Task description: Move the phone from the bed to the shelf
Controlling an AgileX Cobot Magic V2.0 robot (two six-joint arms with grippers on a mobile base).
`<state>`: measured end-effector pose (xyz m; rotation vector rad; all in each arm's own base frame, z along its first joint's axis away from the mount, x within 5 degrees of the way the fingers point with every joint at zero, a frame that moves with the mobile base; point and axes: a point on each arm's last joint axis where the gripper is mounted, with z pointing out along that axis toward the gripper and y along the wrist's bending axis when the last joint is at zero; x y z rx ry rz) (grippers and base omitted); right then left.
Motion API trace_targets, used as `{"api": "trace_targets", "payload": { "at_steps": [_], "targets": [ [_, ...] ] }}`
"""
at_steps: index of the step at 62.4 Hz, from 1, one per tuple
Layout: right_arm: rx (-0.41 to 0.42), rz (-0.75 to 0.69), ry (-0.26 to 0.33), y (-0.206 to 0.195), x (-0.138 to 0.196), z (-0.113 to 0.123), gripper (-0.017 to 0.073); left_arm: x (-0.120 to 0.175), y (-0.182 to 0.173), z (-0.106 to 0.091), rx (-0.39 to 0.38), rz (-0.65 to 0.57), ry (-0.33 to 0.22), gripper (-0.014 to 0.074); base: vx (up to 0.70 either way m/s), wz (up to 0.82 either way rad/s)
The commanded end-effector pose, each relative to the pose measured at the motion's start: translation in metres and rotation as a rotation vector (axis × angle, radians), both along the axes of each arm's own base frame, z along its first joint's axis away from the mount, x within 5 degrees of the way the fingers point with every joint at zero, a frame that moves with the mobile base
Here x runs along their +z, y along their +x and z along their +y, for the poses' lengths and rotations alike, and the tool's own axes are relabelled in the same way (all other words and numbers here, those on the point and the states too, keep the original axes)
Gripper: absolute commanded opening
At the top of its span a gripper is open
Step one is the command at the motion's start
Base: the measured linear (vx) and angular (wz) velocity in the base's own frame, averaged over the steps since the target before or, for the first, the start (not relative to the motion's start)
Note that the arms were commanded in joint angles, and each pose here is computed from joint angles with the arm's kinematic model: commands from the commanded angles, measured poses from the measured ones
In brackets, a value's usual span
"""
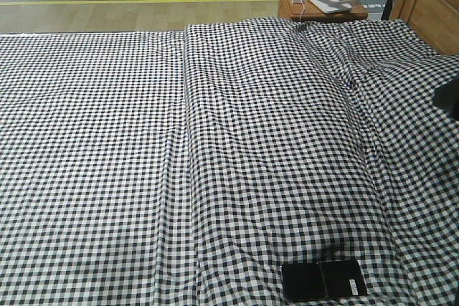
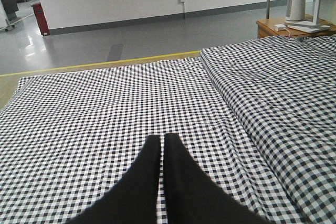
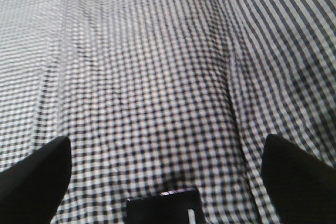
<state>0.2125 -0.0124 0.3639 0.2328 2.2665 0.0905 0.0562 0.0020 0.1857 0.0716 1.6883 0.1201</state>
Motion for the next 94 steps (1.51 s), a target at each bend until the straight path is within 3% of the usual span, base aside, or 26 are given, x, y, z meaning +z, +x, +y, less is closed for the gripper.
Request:
{"api": "trace_targets", "payload": {
  "at_steps": [1, 8, 14, 27, 36, 47, 55, 64, 76, 84, 94],
  "targets": [
    [-0.079, -0.016, -0.006, 0.014, 0.012, -0.021, 0.0702, 0.015, -0.001, 0.0, -0.002, -0.108, -0.011, 0.0001, 0.0, 0.0],
    [-0.142, 0.051, 0.02, 0.033, -0.006, -0.053, 0.0697, 0.015, -0.001, 0.0, -0.002, -0.108, -0.011, 0.0001, 0.0, 0.0],
    [-0.142, 0.124, 0.097, 0.049, -0.032, -0.075, 0.0693, 0.015, -0.001, 0.0, -0.002, -0.108, -0.011, 0.0001, 0.0, 0.0],
    [-0.018, 0.275, 0.286, 0.085, -0.112, -0.118, 0.0685, 0.015, -0.001, 0.0, -0.002, -0.108, -0.011, 0.0001, 0.0, 0.0],
    [0.055, 0.365, 0.366, 0.101, -0.173, -0.135, 0.068, 0.015, -0.001, 0.0, -0.002, -0.108, -0.011, 0.0001, 0.0, 0.0],
    [0.162, 0.46, 0.424, 0.11, -0.24, -0.136, 0.0676, 0.015, -0.001, 0.0, -0.002, -0.108, -0.011, 0.0001, 0.0, 0.0],
    [0.196, 0.482, 0.515, 0.115, -0.286, -0.133, 0.0672, 0.015, -0.001, 0.0, -0.002, -0.108, -0.011, 0.0001, 0.0, 0.0],
    [0.274, 0.524, 0.644, 0.123, -0.33, -0.13, 0.0669, 0.015, -0.001, 0.0, -0.002, -0.108, -0.011, 0.0001, 0.0, 0.0],
    [0.392, 0.574, 0.821, 0.133, -0.366, -0.127, 0.0662, 0.015, -0.001, 0.0, -0.002, -0.108, -0.011, 0.0001, 0.0, 0.0],
    [0.467, 0.609, 0.844, 0.139, -0.381, -0.12, 0.0657, 0.015, -0.001, 0.0, -0.002, -0.108, -0.011, 0.0001, 0.0, 0.0],
    [0.543, 0.642, 0.783, 0.145, -0.392, -0.101, 0.0652, 0.015, -0.001, 0.0, -0.002, -0.108, -0.011, 0.0001, 0.0, 0.0]
  ]
}}
